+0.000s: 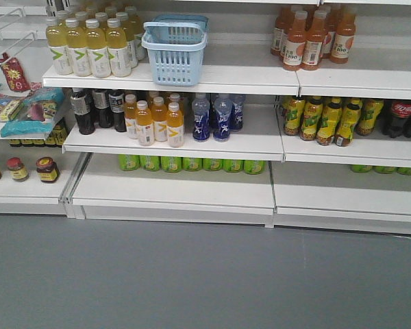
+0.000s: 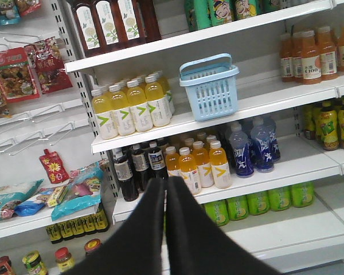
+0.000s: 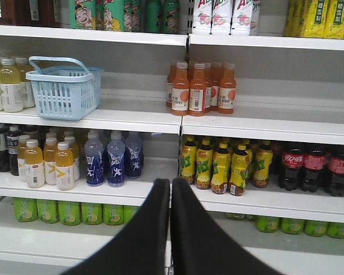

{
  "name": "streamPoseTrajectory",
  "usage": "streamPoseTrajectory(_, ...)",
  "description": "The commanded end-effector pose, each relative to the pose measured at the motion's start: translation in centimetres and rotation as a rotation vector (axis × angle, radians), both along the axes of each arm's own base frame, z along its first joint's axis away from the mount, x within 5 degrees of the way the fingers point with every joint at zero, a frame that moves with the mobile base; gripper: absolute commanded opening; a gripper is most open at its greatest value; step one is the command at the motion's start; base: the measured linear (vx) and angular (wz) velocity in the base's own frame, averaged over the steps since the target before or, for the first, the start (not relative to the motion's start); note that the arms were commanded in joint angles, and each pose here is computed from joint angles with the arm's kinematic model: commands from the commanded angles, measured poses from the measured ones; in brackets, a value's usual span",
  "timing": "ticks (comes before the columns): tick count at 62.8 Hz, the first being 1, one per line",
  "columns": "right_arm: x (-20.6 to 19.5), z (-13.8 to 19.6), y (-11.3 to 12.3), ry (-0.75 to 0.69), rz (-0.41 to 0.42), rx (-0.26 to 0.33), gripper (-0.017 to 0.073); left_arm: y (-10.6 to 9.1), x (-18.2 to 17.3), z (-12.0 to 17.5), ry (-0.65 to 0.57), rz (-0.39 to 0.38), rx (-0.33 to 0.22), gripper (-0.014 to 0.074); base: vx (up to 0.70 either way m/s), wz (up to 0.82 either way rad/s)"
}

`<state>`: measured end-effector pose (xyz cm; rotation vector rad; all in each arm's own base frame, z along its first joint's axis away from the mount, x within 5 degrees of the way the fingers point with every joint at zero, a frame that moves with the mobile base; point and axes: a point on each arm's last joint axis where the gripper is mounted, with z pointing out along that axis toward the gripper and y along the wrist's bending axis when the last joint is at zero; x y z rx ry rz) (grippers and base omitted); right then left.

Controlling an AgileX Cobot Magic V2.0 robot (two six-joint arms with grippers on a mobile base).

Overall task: Place coke in basket with both arms
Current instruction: 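Drive the base toward the shelf holding the light-blue basket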

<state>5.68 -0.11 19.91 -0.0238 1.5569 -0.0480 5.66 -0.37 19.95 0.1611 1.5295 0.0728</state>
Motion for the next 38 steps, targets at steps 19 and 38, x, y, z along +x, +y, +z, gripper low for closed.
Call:
streamPoseTrajectory(19,-0.12,0.36,0.04,-0.074,0.001,-0.014,-0.0006,0.20,-0.15,0.78,-0.087,0.021,-0.012,-0.0006,0.12,-0.06)
streamPoseTrajectory(38,-0.12,0.38,0.04,-0.075,0.001,-0.014,-0.0006,0.20,-0.15,0.78,-0.087,0.021,-0.012,-0.0006,0.13,-0.04)
